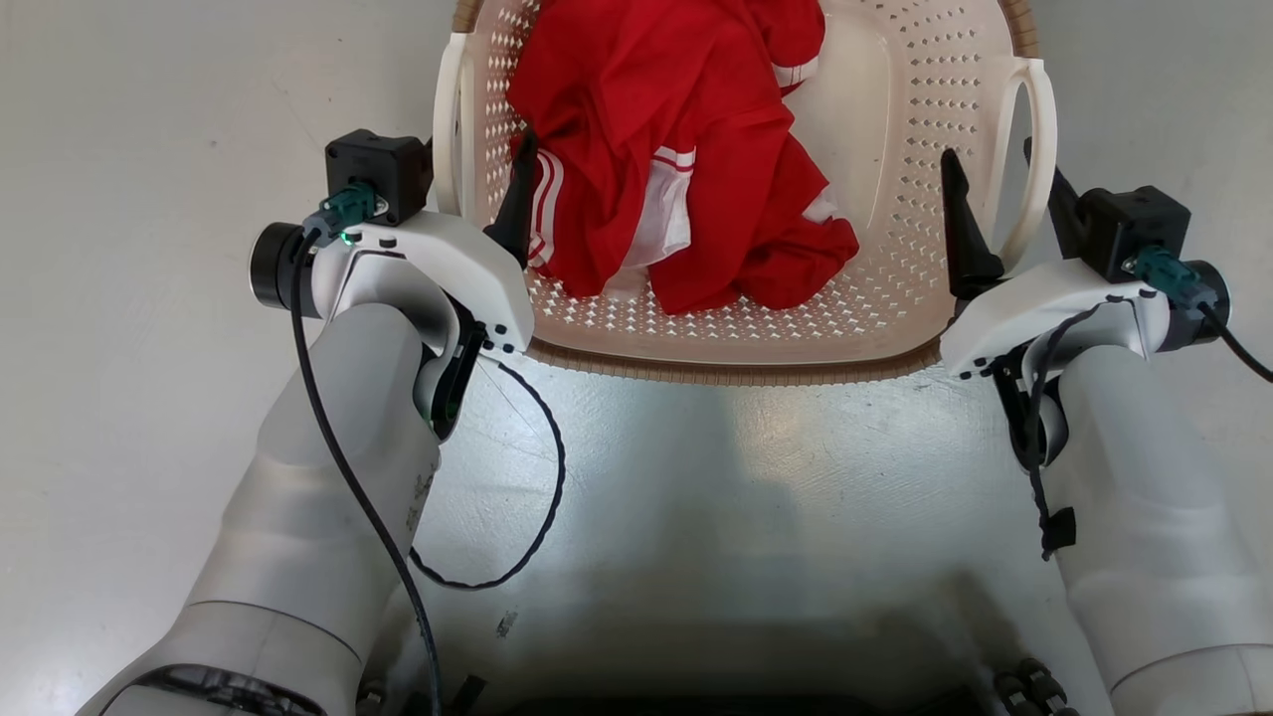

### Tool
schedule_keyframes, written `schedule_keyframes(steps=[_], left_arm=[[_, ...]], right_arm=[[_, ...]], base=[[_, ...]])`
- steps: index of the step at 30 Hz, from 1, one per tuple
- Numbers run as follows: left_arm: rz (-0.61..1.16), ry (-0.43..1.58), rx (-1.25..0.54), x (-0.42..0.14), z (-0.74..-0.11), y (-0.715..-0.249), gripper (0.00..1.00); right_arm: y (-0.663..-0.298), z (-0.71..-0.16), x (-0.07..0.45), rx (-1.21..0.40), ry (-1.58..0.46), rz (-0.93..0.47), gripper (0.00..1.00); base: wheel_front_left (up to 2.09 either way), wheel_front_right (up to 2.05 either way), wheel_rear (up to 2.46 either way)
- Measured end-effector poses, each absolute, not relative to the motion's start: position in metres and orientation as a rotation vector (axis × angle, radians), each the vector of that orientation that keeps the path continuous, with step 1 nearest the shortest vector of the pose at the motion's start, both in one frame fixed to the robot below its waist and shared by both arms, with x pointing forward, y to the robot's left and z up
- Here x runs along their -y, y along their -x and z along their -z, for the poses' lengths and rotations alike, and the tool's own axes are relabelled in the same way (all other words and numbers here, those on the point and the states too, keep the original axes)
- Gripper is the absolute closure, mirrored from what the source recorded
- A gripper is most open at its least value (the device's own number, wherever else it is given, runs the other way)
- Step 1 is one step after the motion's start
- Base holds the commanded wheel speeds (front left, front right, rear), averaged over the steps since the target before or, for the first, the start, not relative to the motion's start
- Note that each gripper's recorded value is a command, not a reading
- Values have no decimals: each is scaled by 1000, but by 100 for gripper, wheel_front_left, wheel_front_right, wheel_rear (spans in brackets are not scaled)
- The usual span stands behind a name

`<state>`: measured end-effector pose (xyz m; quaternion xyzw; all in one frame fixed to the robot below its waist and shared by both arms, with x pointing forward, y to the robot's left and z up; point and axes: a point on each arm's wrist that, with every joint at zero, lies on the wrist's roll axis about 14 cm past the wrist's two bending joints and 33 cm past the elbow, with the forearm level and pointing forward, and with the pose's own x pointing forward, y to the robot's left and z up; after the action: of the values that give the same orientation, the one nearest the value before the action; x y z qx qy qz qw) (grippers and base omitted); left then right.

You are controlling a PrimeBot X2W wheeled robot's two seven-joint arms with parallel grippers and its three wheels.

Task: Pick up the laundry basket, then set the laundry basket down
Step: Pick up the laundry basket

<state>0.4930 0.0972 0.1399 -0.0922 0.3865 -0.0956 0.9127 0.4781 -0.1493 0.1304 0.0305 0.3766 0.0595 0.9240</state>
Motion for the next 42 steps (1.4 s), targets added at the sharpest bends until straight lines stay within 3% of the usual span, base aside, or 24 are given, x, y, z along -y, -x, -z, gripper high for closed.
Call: schedule_keyframes(steps=[18, 19, 20, 21, 32, 42], left_arm=[[213, 151, -809, -99, -141, -489, 0], [216, 147, -807, -99, -141, -490, 17], [220, 147, -806, -98, -142, -490, 65], [229, 152, -803, -96, -143, -491, 100], [246, 120, -771, -97, -164, -496, 100], [251, 105, -798, -95, -186, -473, 100]], right_arm=[[-478, -135, 142, -771, -83, -137, 0], [-478, -136, 141, -771, -85, -140, 72], [-476, -135, 140, -777, -88, -145, 100], [-474, -135, 138, -783, -90, -150, 100], [-474, -151, 142, -779, -92, -144, 100], [-456, -175, 138, -804, -84, -172, 100]], base=[[0, 0, 0], [0, 0, 0], [0, 0, 0], [0, 0, 0], [0, 0, 0], [0, 0, 0]])
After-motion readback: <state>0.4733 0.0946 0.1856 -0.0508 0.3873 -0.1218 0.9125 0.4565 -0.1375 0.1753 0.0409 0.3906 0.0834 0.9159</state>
